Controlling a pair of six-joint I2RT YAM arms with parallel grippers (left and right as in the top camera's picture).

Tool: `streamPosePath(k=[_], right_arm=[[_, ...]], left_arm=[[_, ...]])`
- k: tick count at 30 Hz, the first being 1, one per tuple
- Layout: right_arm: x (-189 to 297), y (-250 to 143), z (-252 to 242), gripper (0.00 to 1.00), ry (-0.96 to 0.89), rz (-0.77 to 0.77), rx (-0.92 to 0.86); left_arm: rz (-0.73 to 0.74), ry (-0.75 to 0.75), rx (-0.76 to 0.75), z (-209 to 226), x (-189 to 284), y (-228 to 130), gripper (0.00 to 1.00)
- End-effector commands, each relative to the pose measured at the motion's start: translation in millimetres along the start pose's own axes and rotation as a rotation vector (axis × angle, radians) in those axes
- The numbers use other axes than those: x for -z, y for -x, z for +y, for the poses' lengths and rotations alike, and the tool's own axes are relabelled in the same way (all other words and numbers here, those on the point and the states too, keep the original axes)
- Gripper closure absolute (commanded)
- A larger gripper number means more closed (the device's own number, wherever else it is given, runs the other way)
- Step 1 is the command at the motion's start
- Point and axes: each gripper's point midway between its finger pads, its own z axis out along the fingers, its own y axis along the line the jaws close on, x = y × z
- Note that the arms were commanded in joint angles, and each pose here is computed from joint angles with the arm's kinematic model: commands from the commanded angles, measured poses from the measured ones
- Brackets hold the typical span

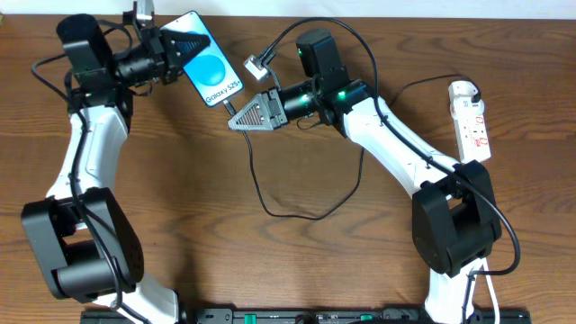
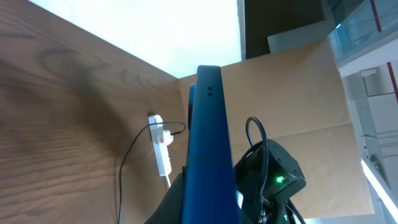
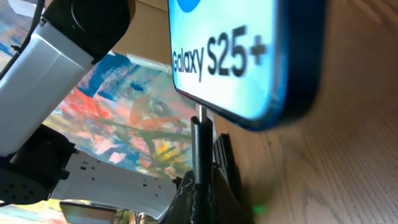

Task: Plug charger to phone and switch on socket
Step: 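Push the plug upward into the phone's port with the right gripper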

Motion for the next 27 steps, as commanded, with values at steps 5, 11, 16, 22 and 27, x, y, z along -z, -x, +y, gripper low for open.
streamPosePath(k=[5,11,16,22,27], right_arm=[[8,10,5,0.99,-0.02,-0.035,0.056],[14,13,3,0.99,-0.026,-0.047,0.046],[29,20,-3,0.99,-0.039,-0.078,0.029],[32,22,-4,0.99,-0.043,-0.085,0.028],[26,17,-3,0.99,-0.038,-0.068,0.018]], left_arm=[[0.076,-0.044,-0.048,-19,-13,-16,0.92],[0.07,-0.042,-0.053,-18,-12,-14,0.92],[0.066,-0.04,-0.052,-18,-10,-13,0.93],[0.065,-0.04,-0.052,-18,-10,-13,0.93],[0.049,-0.03,-0.052,-16,-10,-10,0.92]])
